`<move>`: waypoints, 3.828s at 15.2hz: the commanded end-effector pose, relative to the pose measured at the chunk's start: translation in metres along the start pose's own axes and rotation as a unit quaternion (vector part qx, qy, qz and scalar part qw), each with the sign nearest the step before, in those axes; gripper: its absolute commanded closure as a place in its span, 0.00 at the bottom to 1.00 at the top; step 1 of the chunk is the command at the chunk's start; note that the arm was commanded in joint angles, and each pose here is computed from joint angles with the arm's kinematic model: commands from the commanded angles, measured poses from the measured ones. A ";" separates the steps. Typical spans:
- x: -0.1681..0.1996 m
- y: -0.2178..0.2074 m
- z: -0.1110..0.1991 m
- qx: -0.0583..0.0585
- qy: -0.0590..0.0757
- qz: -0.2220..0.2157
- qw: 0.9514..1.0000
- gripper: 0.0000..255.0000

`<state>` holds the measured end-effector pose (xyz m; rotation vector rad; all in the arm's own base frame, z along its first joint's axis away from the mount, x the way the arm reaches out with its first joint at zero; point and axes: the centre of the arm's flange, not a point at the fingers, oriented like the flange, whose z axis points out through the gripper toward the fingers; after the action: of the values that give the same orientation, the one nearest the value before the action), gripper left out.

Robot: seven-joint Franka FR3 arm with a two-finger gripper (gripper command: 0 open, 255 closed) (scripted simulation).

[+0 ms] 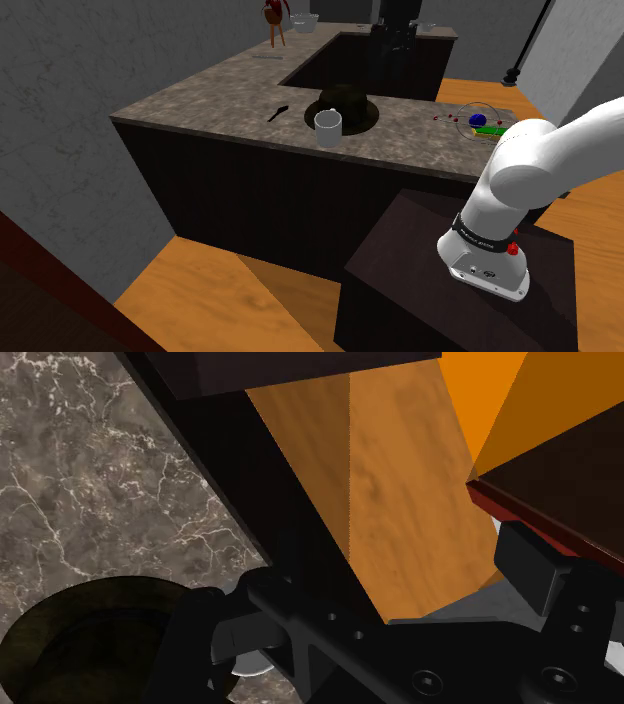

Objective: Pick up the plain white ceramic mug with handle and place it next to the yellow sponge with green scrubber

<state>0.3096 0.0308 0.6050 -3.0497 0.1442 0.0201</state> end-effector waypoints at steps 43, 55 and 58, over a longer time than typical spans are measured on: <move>0.259 0.048 0.263 -0.160 0.043 0.070 0.984 0.00; 0.259 0.047 0.257 -0.160 0.043 0.070 0.984 1.00; 0.259 0.046 0.242 -0.160 0.043 0.070 0.984 1.00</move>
<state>0.5619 -0.0171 0.3498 -3.3545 0.3998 -0.0878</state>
